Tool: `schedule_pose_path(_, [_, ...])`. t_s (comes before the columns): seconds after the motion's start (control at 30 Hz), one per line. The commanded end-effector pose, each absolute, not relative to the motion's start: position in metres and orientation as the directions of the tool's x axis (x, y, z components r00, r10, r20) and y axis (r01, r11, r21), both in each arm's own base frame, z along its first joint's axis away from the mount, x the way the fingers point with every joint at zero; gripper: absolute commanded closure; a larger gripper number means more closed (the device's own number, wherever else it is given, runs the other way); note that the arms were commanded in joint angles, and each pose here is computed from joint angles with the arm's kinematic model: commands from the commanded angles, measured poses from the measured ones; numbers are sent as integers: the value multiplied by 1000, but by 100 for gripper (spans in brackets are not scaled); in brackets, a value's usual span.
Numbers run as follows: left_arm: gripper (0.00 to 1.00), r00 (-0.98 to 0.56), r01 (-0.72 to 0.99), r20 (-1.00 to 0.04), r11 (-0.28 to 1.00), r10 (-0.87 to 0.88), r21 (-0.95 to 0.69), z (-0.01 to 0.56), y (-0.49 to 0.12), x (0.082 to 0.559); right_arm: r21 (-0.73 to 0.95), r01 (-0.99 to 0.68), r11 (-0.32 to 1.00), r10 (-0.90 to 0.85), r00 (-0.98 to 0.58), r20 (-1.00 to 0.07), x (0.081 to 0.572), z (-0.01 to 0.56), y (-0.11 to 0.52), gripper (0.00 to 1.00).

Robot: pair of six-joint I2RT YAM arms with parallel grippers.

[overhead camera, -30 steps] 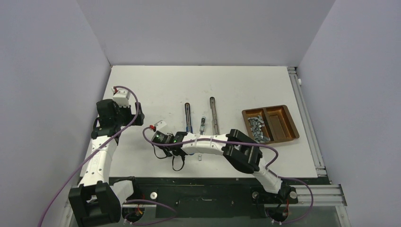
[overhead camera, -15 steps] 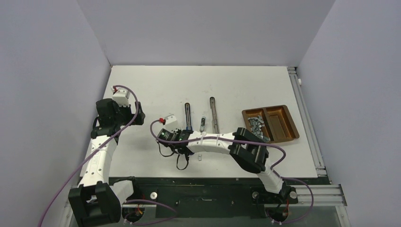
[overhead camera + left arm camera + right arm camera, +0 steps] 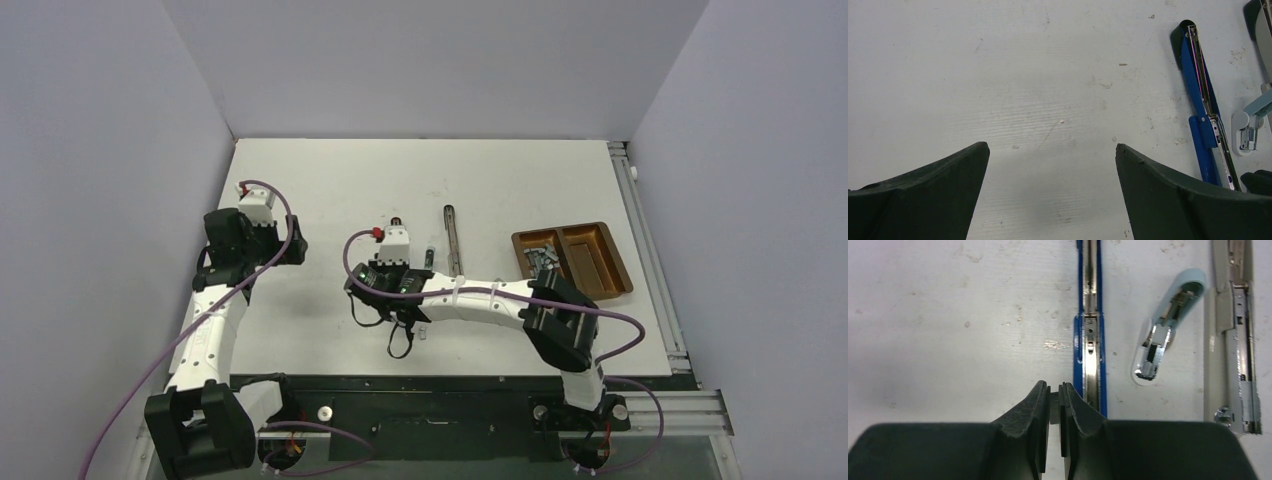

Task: Load the staples into the stapler
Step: Pick up the staple from the center of the board, then install the staple into the stapler.

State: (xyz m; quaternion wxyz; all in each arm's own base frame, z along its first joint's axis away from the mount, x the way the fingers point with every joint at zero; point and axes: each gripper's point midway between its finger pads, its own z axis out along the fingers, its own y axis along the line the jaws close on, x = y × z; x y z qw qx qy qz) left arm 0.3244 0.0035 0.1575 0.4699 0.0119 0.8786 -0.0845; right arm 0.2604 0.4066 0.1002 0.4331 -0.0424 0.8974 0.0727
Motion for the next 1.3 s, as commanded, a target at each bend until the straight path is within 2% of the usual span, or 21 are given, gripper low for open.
schedule_pose_path(0.0, [4, -556, 96, -828, 983, -75, -154, 161, 3, 324, 165, 35, 986, 159, -518, -841, 271, 125, 373, 91])
schedule_pose_path(0.23, [4, -548, 100, -832, 980, -89, -170, 164, -1, 318, 244, 72, 967, 247, -497, -832, 265, 122, 364, 91])
schedule_pose_path(1.27, [4, -536, 92, -832, 970, -144, -227, 144, -6, 330, 212, -21, 977, 167, -539, -826, 252, 96, 370, 91])
